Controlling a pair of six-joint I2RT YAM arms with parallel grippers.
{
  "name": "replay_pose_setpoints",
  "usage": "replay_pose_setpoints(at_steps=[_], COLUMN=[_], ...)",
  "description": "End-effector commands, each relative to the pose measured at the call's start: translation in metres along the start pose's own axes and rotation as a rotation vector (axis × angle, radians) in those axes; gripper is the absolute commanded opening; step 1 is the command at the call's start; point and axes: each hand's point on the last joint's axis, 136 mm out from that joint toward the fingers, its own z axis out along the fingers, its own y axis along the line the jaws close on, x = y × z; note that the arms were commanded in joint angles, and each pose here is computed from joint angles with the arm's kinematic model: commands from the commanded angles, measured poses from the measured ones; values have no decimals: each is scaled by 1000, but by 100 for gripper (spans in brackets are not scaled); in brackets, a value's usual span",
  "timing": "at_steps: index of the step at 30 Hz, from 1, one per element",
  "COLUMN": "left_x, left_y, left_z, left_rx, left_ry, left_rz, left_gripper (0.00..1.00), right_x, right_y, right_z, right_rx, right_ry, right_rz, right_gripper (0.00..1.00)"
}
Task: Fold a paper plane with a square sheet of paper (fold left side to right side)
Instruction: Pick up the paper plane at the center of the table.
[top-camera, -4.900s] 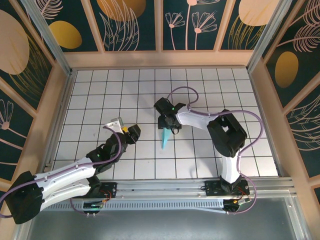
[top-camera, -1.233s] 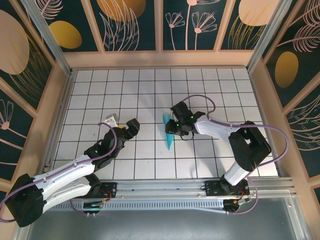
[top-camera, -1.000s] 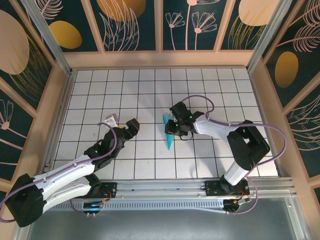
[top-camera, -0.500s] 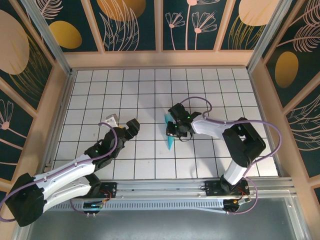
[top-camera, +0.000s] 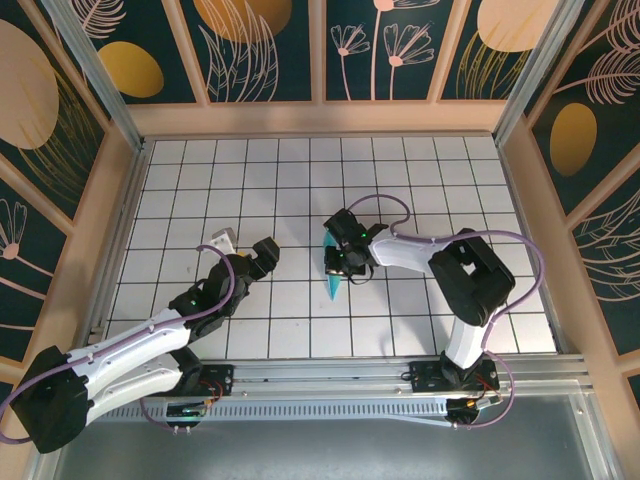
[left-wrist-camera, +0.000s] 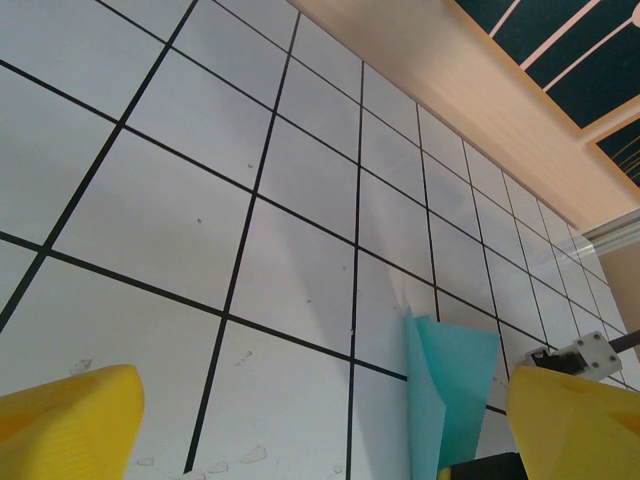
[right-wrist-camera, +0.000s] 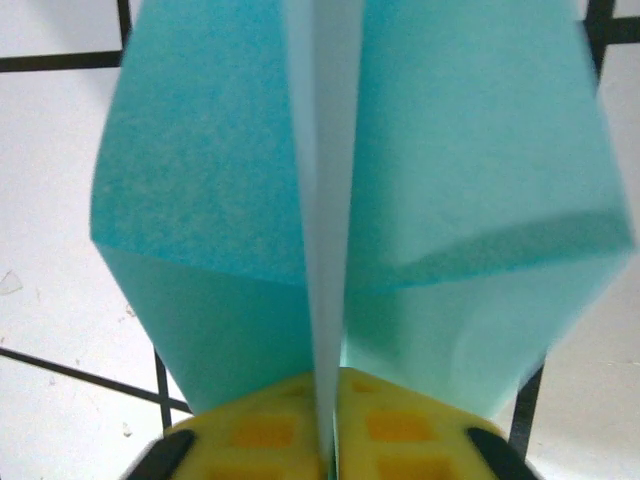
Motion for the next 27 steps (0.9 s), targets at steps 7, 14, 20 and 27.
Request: replay_pose_setpoints(at_steps=[7, 14, 20, 27], left_x=[-8, -27, -42, -49], left_y=[3, -8, -14, -13], left_z=[-2, -11, -26, -36], left_rx=[-30, -27, 14, 35], left_ry=[-20, -59, -111, -138], left_rz=[30, 132, 177, 180], left_gripper=[93, 94, 96, 97], right_x=[-47, -101, -146, -175], right_y=[-8, -34, -38, -38], right_z=[-44, -45, -40, -30], right_rx=[147, 249, 310, 367], right_ry=[-123, -117, -119, -80], right_rz=[-27, 10, 13, -10], right_gripper=[0, 0, 0, 0])
